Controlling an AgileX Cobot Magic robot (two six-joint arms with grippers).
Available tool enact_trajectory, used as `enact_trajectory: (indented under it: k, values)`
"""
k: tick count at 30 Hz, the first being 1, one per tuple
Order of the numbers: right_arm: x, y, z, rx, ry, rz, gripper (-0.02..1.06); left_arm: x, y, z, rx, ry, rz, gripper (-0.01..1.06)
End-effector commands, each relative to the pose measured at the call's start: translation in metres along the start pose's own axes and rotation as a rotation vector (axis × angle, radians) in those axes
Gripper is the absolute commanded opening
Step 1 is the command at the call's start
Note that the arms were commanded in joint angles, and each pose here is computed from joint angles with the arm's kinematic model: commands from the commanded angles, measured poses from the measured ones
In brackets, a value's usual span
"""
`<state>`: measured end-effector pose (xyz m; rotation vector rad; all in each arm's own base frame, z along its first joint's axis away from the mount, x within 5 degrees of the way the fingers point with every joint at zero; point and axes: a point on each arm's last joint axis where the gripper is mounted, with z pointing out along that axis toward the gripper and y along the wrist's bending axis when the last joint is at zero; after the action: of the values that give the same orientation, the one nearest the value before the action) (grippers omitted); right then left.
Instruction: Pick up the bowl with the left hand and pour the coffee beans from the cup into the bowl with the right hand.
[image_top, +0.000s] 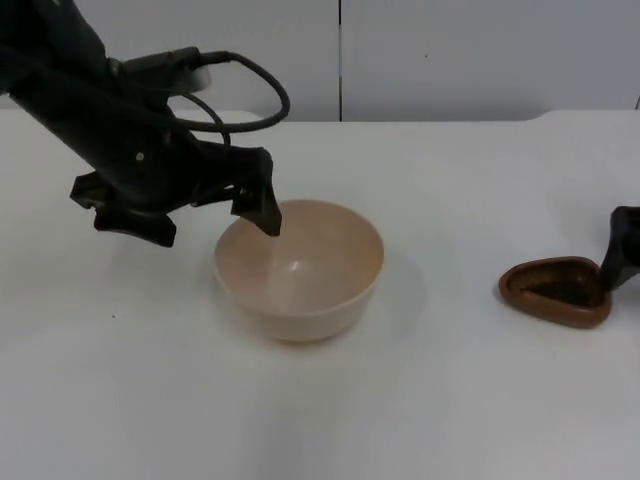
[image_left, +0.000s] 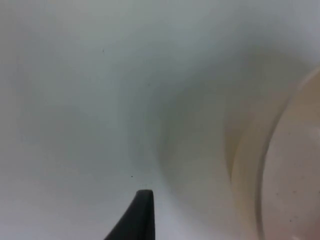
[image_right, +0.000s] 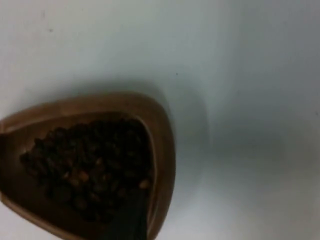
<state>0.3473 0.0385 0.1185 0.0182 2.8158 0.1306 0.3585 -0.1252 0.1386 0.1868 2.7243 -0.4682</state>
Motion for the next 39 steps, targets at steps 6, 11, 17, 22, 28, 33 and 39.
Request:
enact_trajectory:
  k: [6,11,17,22,28,33,39]
  values:
    - [-0.008,0.000,-0.001,-0.001,-0.015,-0.008,1.05,0.002,0.000,0.008,-0.006,0.020,0.009,1.05]
    - [-0.005,0.000,0.004,-0.001,0.007,0.017,1.05,0.002,0.000,0.009,-0.006,0.022,0.009,1.05]
    - [-0.002,0.000,0.012,-0.008,0.035,0.059,1.05,0.000,-0.001,0.008,-0.005,0.012,0.011,1.05]
    - [-0.001,-0.001,0.018,-0.001,0.041,0.070,1.05,0.000,0.001,0.015,-0.008,0.027,0.007,1.05]
    - [-0.001,-0.001,0.018,-0.001,0.037,0.072,1.05,-0.003,0.003,0.023,-0.011,0.035,0.014,1.05]
    - [-0.001,-0.001,0.018,-0.001,0.033,0.072,1.05,-0.005,0.003,0.026,-0.008,0.037,0.011,1.05]
    - [-0.001,-0.001,0.018,-0.001,0.034,0.076,1.05,-0.005,0.003,0.027,-0.011,0.040,0.012,1.05]
